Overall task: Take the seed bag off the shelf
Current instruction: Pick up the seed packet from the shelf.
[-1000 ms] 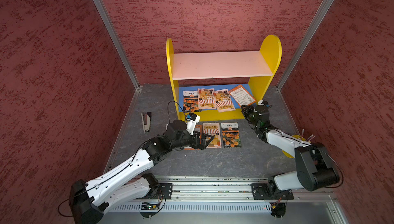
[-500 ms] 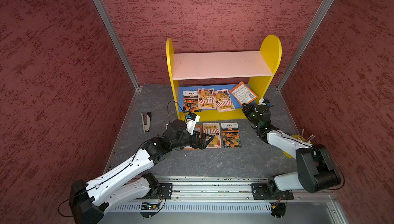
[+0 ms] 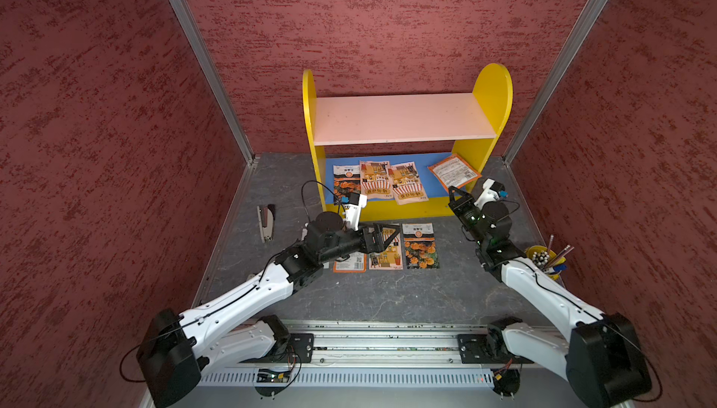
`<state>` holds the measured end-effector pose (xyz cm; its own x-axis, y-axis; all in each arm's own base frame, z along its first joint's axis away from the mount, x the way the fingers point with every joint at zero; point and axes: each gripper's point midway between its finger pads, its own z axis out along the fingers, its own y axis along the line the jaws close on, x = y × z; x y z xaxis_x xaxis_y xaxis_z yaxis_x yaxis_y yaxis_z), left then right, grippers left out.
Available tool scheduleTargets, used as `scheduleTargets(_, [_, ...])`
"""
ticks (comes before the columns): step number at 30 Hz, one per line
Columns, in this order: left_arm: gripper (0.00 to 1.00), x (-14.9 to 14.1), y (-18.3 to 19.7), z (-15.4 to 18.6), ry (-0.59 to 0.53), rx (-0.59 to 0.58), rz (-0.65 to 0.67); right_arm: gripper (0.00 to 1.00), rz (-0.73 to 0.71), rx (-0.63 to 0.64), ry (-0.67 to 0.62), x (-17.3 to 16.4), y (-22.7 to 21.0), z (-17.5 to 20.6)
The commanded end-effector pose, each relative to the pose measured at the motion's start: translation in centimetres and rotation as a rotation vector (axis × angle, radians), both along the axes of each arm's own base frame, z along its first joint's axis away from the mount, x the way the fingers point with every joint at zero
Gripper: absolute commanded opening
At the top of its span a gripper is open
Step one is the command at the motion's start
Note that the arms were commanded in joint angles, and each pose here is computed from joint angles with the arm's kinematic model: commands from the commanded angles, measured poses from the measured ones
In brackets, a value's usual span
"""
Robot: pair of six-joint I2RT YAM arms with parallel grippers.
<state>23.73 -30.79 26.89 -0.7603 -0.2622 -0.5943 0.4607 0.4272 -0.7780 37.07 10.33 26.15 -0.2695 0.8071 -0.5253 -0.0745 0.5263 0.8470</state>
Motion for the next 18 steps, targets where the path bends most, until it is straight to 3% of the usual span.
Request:
scheduleTargets(1, [1.00, 0.8, -2.0, 2.6, 0.007, -0.149, -0.019, 0.00, 0.021, -0.033, -0.017, -1.4, 0.3, 0.7])
scheduleTargets(18, [1.00, 5.2, -6.8, 4.6, 0.020, -0.342, 0.053, 0.00, 0.224, -0.051, -0.094, -9.1, 6.0, 2.2])
